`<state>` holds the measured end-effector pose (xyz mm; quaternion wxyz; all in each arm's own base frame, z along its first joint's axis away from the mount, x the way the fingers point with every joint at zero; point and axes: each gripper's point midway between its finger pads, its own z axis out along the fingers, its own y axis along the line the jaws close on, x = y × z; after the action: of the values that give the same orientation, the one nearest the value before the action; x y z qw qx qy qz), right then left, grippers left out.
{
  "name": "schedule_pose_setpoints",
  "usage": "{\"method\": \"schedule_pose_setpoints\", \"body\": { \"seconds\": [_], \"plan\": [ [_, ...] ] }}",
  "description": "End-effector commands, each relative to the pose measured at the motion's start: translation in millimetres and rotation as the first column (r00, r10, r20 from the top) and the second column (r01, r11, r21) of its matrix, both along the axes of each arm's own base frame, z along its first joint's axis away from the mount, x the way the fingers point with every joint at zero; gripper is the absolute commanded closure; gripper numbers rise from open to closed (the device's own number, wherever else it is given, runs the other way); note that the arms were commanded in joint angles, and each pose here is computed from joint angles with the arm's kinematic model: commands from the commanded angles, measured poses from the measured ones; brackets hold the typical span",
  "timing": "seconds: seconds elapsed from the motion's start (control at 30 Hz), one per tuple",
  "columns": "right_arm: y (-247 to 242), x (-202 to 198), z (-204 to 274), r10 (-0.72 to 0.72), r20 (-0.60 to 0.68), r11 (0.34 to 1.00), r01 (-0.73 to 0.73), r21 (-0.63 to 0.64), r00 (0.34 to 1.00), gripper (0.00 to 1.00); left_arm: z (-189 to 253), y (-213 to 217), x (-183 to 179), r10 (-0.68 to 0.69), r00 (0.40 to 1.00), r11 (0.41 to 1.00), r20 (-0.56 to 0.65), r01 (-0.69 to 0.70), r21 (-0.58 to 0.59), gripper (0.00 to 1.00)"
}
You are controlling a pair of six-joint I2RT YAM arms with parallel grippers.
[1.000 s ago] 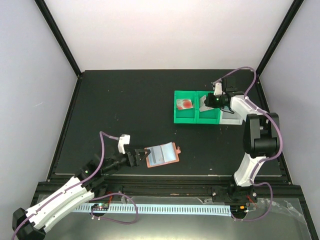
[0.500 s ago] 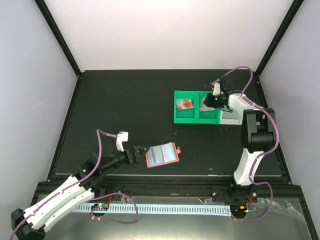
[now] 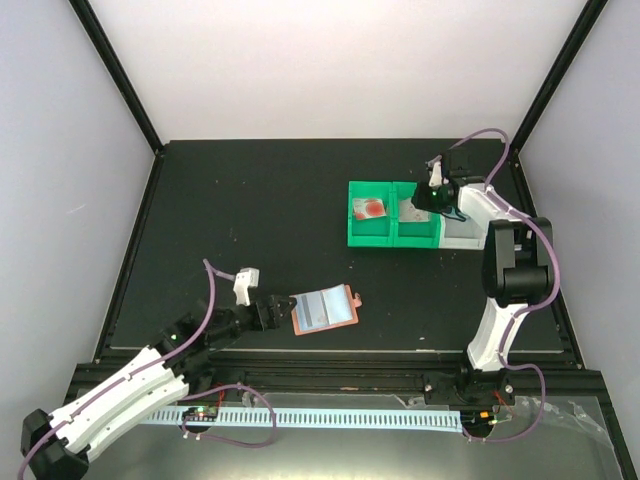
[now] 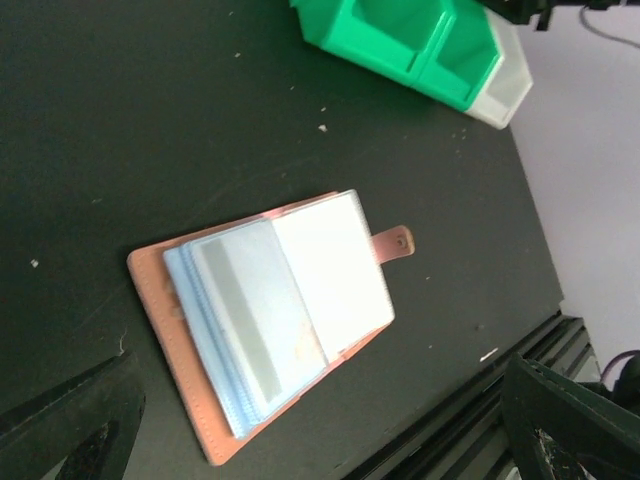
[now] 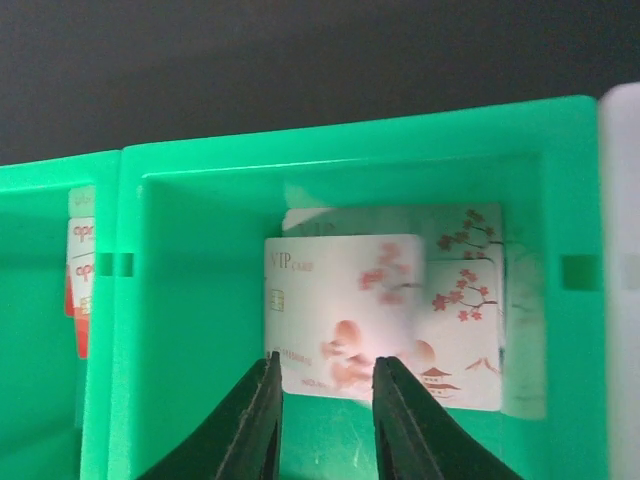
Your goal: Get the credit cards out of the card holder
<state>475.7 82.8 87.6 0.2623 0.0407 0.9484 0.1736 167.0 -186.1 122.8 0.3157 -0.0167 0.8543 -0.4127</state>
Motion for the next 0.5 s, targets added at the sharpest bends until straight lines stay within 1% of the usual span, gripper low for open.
{"method": "schedule_pose_setpoints", "body": {
  "seconds": [0.0,0.1,0.13,0.27,0.47],
  "plan": [
    [-17,5,34,-0.079,0.051,0.995,0.082,-0.051,0.996,0.71,-2,3,1,0.014,0.999,0.999,-0.03,-0.013,0.045,0.01],
    [-21,1,48,-0.12,0.064,0.991,0.123,-0.049,0.991,0.67,-11,0,-2,-0.012,0.997,0.997,-0.07,0.017,0.075,0.01],
    [-21,0,53,-0.125,0.073,0.991,0.128,-0.041,0.99,0.64,-13,-1,-3,-0.022,0.996,0.996,-0.083,0.029,0.082,0.01],
    [-7,-11,72,-0.104,0.103,0.994,0.105,-0.008,0.989,0.59,-20,-8,-5,-0.052,0.99,0.993,-0.129,0.065,0.095,0.02],
    [24,-42,87,-0.033,0.1,0.998,0.027,0.057,0.994,0.59,-29,-16,-8,-0.084,0.982,0.991,-0.171,0.101,0.091,0.08]
  ]
}}
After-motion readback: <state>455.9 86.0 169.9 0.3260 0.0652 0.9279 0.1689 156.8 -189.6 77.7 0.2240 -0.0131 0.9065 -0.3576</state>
